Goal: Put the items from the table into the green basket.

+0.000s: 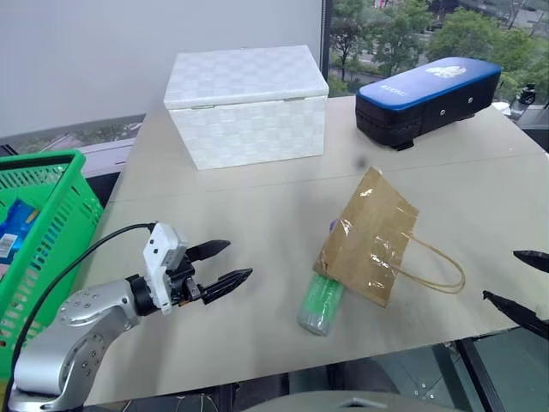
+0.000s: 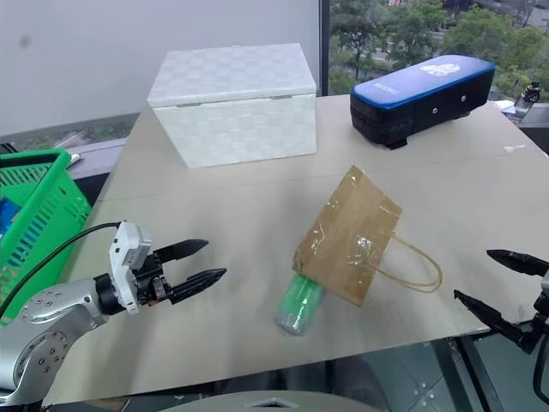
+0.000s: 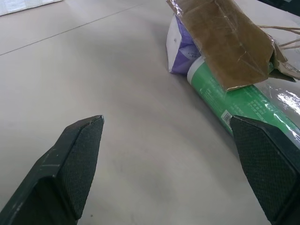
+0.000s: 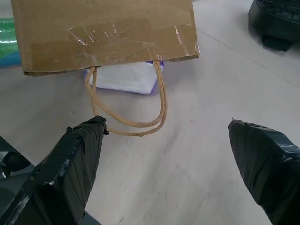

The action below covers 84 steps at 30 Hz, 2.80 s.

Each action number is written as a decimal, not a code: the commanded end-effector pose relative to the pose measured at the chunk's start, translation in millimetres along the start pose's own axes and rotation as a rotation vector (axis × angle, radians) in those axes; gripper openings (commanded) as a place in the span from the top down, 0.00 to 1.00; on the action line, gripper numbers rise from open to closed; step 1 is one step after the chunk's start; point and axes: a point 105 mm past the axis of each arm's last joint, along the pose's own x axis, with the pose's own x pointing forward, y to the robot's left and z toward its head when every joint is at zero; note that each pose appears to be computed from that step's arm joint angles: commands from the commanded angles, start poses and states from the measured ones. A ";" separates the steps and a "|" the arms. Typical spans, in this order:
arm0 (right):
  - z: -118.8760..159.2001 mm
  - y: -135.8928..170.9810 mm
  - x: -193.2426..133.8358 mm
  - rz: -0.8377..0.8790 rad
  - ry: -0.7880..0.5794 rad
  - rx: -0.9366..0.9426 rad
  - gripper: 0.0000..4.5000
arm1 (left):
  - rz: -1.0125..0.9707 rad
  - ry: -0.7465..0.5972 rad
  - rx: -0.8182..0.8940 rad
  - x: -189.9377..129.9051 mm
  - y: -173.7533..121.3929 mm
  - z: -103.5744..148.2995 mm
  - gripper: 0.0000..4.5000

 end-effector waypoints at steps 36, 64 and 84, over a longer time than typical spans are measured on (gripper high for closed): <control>49.5 34.7 43.8 0.085 -0.285 -0.052 0.00 | 0.055 -0.044 -0.301 82.5 20.0 68.7 1.00; 61.8 25.3 80.7 0.227 -0.329 -0.089 0.00 | -0.024 0.179 -0.518 7.3 -8.5 22.8 0.01; 62.4 43.3 51.5 0.149 -0.246 -0.062 0.00 | -0.183 0.674 -0.360 135.3 -64.4 -18.4 0.01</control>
